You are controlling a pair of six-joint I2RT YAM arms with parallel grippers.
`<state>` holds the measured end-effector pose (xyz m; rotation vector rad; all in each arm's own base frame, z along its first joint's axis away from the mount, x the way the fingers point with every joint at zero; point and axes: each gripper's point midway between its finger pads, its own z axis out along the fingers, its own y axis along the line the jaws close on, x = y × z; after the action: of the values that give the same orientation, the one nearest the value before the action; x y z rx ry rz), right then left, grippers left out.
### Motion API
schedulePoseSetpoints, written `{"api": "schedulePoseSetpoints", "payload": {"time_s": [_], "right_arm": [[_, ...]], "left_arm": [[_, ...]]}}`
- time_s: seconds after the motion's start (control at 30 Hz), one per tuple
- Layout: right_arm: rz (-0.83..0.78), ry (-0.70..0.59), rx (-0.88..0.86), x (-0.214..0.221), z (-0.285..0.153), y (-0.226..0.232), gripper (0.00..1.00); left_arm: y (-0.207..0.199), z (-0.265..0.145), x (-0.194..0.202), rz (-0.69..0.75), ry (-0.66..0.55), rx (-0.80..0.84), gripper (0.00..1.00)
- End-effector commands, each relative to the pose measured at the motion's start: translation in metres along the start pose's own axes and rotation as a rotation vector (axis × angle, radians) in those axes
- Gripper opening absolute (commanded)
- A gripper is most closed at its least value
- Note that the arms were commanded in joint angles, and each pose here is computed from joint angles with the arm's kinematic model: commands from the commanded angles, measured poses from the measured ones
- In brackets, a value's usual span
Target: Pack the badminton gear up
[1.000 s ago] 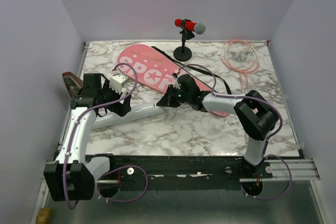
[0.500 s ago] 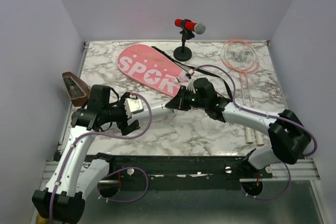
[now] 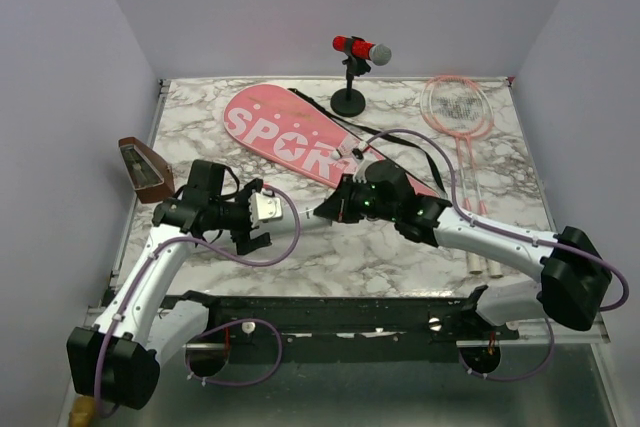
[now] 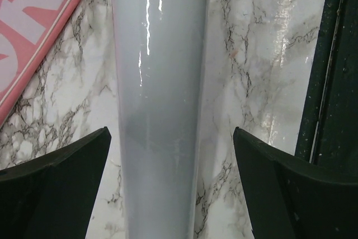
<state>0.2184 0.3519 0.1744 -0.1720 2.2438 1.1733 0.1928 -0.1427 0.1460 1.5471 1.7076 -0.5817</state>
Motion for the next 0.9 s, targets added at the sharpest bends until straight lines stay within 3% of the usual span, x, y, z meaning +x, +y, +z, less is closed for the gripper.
{"api": "schedulePoseSetpoints", "payload": {"time_s": [0.0,0.23,0.47,0.7,0.87], "right_arm": [[-0.050,0.018,0.055,0.009,-0.005,0.004,0.04],[-0.085,0.004,0.013,0.005,-0.007,0.034,0.04],[-0.096,-0.003,-0.003,0.003,-0.016,0.048,0.04],[-0.091,-0.015,-0.025,-0.001,-0.026,0.056,0.05],[-0.087,-0.008,-0.025,0.000,-0.028,0.056,0.06]], "left_arm": [[0.000,0.004,-0.004,0.121,-0.020,0.024,0.99],[-0.014,0.008,0.018,0.139,0.045,0.097,0.99],[-0.007,0.006,0.013,0.193,0.015,0.023,0.98],[-0.008,0.007,0.021,0.187,0.009,0.005,0.77],[-0.010,0.004,0.016,0.214,-0.023,-0.016,0.70]]}}
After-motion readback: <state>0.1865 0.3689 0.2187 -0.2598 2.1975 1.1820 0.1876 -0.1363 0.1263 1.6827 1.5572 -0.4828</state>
